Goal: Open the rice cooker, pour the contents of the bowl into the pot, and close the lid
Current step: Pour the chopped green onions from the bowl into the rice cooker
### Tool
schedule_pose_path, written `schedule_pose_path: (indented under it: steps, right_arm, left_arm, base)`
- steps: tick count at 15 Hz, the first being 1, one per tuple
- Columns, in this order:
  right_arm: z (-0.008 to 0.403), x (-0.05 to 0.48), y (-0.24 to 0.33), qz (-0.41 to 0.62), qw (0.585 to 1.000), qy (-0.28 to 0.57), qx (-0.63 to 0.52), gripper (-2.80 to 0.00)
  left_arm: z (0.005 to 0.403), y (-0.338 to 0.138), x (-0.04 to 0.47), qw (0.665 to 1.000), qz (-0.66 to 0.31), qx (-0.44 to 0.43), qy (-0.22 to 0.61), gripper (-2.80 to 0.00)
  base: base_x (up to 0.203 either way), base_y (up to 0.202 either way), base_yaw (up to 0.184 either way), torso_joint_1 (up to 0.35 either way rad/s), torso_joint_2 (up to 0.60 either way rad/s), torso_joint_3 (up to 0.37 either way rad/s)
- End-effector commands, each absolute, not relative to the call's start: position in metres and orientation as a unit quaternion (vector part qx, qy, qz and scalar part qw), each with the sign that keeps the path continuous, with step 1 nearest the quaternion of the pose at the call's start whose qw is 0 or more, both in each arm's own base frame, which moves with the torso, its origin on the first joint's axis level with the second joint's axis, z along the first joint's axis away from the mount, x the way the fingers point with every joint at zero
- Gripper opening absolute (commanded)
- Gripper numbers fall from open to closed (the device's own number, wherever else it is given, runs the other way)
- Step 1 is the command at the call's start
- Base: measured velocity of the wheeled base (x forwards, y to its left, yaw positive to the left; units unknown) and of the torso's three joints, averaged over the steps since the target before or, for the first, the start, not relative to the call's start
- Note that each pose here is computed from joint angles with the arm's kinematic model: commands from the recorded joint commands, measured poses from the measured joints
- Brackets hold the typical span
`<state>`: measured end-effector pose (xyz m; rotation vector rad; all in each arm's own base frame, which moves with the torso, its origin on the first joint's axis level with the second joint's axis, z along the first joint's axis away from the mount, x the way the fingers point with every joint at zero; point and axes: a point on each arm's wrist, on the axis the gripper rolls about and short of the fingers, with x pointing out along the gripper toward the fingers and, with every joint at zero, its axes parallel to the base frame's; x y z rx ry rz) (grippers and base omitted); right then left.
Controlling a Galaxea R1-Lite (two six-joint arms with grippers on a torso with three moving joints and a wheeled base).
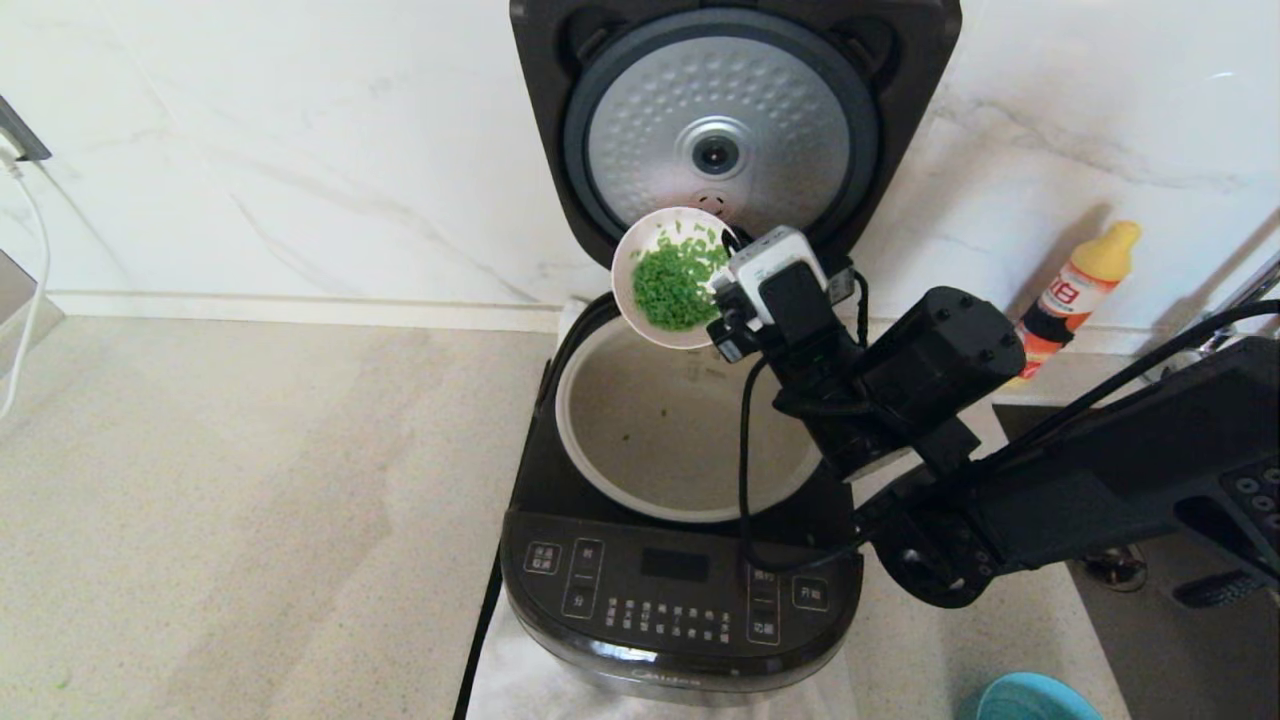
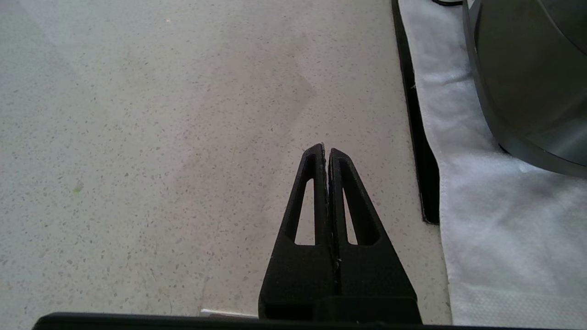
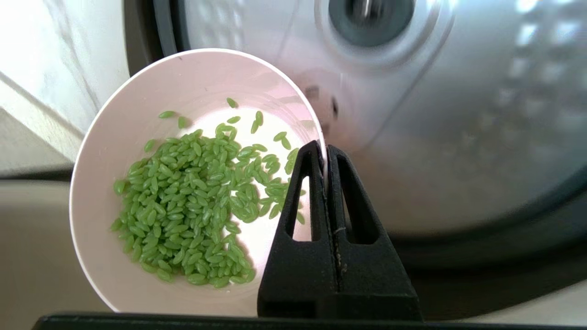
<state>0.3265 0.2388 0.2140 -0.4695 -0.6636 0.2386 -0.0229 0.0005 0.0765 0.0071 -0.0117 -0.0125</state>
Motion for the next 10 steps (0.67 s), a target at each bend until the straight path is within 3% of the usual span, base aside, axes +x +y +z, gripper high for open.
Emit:
schedule_pose_path:
  steps: [1,5,10]
  right_arm:
    - [0.232,0.324,0.235,0.104,0.903,-0.352,-0.224,-2.8]
    - [0.22,0.327,0.235,0.12,0.898,-0.344,-0.246,-2.8]
    - [0.237,0.318,0.231,0.116,0.887,-0.369,-0.254,-2.8]
  left_arm:
    - [0.074,0.001,-0.022,1.0,-0.006,0.004,-0.002,-2.8]
    - [0.074,0.001,-0.022,1.0,-0.006,0.004,-0.002,-2.8]
    - [0.074,0.001,-0.022,1.0,-0.006,0.004,-0.002,-2.8]
  base:
    - [0.0,0.0,0.0,0.0,0.0,0.0]
    - [0.0,0.0,0.0,0.0,0.0,0.0]
    - [0.0,0.0,0.0,0.0,0.0,0.0]
